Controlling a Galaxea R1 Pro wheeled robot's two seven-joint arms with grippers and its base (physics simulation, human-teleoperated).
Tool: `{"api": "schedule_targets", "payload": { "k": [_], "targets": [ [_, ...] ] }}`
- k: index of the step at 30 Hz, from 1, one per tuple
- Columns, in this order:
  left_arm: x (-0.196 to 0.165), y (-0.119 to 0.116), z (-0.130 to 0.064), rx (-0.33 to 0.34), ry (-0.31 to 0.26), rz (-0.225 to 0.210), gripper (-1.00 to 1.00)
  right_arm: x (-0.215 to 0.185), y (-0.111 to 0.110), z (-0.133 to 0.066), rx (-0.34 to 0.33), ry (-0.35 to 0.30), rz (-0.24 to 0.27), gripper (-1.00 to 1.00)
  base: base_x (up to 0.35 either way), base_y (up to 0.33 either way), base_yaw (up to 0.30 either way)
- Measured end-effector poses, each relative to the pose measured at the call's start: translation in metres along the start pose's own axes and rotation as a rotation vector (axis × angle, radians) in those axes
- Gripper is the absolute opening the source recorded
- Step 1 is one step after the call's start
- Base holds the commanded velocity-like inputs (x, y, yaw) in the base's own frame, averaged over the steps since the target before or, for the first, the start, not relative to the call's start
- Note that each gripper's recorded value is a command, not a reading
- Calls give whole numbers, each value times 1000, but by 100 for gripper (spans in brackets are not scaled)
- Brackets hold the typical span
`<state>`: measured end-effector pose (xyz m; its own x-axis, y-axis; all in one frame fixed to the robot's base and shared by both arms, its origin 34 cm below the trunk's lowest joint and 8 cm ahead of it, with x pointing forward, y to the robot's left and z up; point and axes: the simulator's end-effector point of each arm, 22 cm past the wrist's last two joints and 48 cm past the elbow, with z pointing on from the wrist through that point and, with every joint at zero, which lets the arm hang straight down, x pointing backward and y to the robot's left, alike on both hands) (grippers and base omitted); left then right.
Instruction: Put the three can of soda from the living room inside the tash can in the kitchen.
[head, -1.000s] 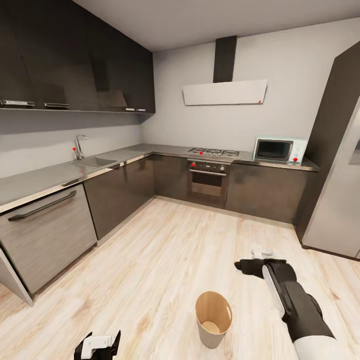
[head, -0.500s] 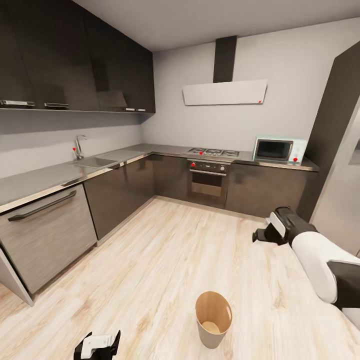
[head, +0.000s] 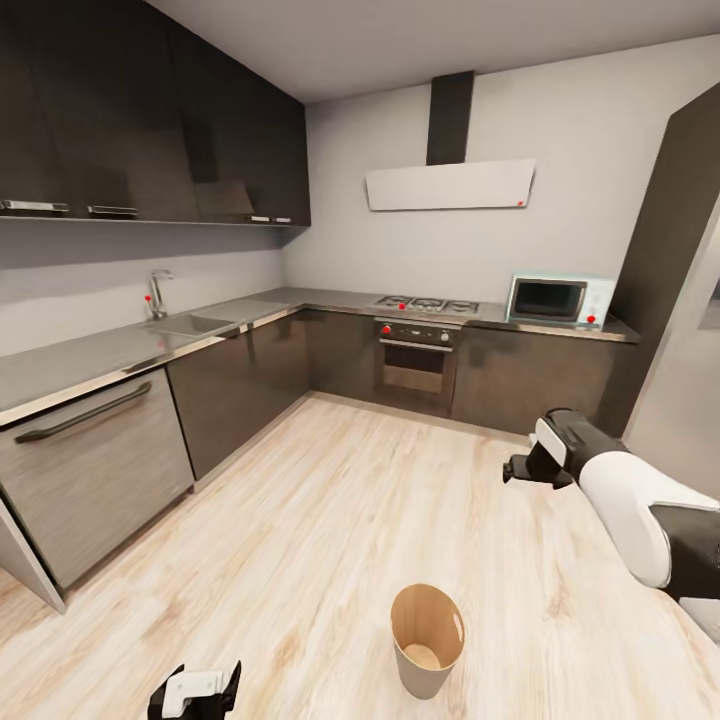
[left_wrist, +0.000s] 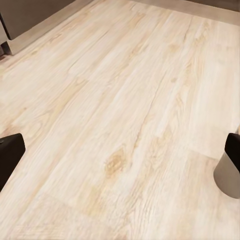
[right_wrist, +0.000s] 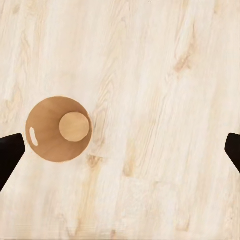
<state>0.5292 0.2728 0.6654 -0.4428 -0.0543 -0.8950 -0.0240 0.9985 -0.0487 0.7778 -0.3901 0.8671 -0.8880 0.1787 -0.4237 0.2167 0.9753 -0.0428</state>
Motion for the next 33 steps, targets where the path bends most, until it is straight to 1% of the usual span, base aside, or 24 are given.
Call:
{"api": "schedule_targets", "payload": {
  "k": [3,4,10,16,18,19,21,22,23,24,25,26,27,28,29,30,32,33],
  "targets": [
    [2,0,0,1,6,0,100,1,4,1,19,2,-8,100,240,0,0],
    [4,0,0,1,17,0,100,2,5,1,29,3,-8,100,279,0,0],
    [10,0,0,0,44,-2,100,3,5,2,42,3,-7,100,280,0,0],
    [12,0,0,1,59,-3,100,6,5,7,47,-9,-6,100,97,0,0],
    [17,0,0,0,90,-5,100,7,5,11,48,-16,-5,100,160,0,0],
    [24,0,0,-1,126,-6,100,9,4,13,49,-18,-4,100,207,0,0],
    [37,0,5,-2,234,-11,100,13,4,18,50,-16,-5,100,243,0,0],
    [46,-2,13,0,366,-19,100,20,4,23,51,-9,-7,100,244,0,0],
    [46,-3,17,3,436,-22,100,24,5,26,51,-5,-8,100,170,0,0],
    [45,-6,25,8,569,-30,100,33,8,32,48,8,-12,100,136,0,0],
    [32,-8,34,11,614,-33,100,38,10,35,48,14,-16,100,109,0,0],
    [27,-9,38,13,665,-36,100,42,11,37,46,20,-18,100,70,0,0],
    [14,-10,46,15,749,-43,100,50,14,42,43,31,-21,100,56,0,0],
    [-4,-12,57,19,768,-49,100,54,16,45,43,37,-25,100,36,0,0],
    [-14,-13,65,19,838,-60,100,63,21,50,38,49,-31,100,29,0,0],
    [-25,-14,71,22,862,-69,100,66,24,51,36,54,-35,100,23,0,0],
    [-32,-17,76,27,928,-89,100,73,30,55,31,63,-42,100,13,0,0],
    [-35,-19,77,29,983,-107,100,79,37,57,23,72,-49,100,9,0,0]
  ]
}}
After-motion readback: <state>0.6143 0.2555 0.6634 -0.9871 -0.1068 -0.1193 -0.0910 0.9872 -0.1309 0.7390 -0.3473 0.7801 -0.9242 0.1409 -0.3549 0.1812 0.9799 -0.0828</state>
